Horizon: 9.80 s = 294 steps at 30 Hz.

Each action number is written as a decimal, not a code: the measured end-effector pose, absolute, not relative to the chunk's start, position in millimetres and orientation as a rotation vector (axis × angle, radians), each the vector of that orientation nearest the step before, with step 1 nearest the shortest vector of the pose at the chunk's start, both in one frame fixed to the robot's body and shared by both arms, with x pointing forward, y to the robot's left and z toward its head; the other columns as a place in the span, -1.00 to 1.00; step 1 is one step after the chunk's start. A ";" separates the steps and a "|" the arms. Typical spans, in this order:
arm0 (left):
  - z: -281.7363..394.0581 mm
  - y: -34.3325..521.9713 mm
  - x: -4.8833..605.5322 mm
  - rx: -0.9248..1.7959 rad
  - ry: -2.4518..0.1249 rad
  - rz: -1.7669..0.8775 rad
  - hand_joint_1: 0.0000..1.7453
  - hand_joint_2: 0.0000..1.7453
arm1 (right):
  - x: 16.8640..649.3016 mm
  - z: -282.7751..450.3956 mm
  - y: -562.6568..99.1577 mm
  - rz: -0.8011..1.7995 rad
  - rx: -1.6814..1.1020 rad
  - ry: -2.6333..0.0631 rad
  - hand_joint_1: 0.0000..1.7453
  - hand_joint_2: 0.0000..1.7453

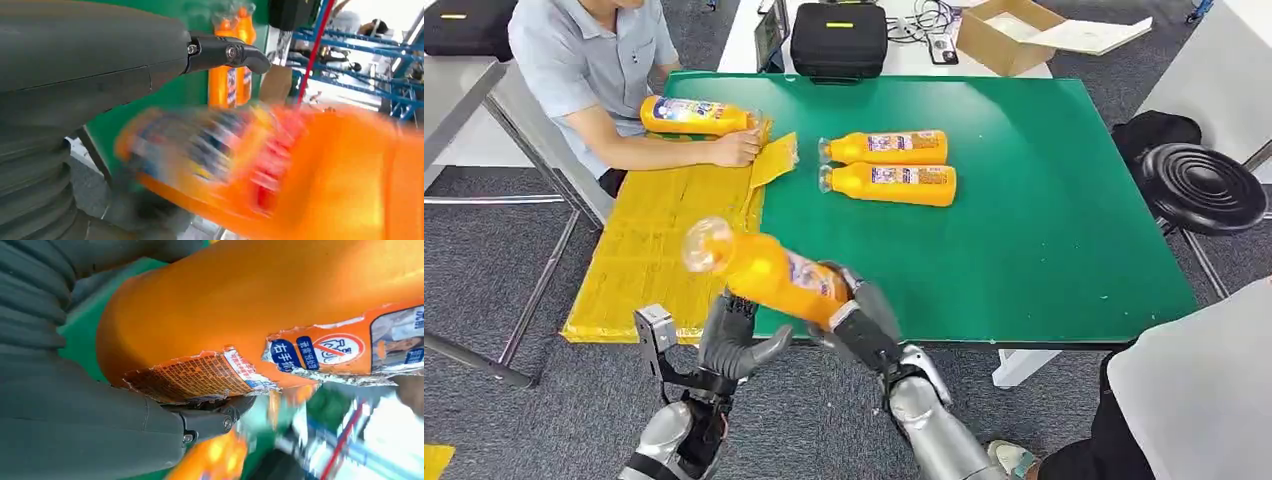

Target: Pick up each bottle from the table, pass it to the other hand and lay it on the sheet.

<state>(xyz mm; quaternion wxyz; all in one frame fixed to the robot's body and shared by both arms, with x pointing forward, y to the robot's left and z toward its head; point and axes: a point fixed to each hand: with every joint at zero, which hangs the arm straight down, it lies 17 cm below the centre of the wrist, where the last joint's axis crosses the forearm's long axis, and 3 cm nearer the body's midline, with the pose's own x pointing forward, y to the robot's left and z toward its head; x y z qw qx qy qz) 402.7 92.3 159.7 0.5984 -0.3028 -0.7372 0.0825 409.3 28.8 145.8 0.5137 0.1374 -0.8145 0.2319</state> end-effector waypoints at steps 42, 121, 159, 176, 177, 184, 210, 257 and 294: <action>164.6 124.7 414.0 -0.750 -1.675 0.328 1.00 1.00 | 351.4 133.6 102.1 0.625 0.518 -1.909 -1.00 -1.00; 39.6 220.2 556.0 0.359 -1.378 -0.734 -1.00 1.00 | 328.1 126.8 114.8 0.663 0.505 -1.945 -1.00 -1.00; 297.5 267.0 388.9 -0.151 -2.302 0.403 -1.00 1.00 | 486.7 59.0 -142.0 1.099 -0.719 -1.779 -1.00 1.00; 300.4 245.7 409.4 -0.221 -2.261 0.447 -1.00 1.00 | 501.4 36.4 -161.4 1.183 -0.785 -1.657 -1.00 1.00; 300.4 244.1 410.8 -0.228 -2.258 0.447 -1.00 1.00 | 502.7 35.6 -163.3 1.188 -0.793 -1.647 -1.00 1.00; 295.9 235.3 421.4 -0.281 -2.214 0.458 -1.00 1.00 | 515.0 34.3 -175.0 1.221 -0.845 -1.576 -1.00 1.00; 275.9 213.1 449.6 -0.452 -2.054 0.519 -1.00 1.00 | 538.5 23.1 -206.7 1.219 -0.857 -1.357 1.00 1.00; 235.4 206.2 439.3 -0.506 -1.976 0.467 -1.00 1.00 | 519.5 82.7 -174.0 0.388 -0.277 -1.803 1.00 1.00; 106.0 118.3 440.6 -0.727 -1.403 0.463 -1.00 1.00 | 491.3 151.6 -148.0 0.176 -0.153 -2.019 1.00 1.00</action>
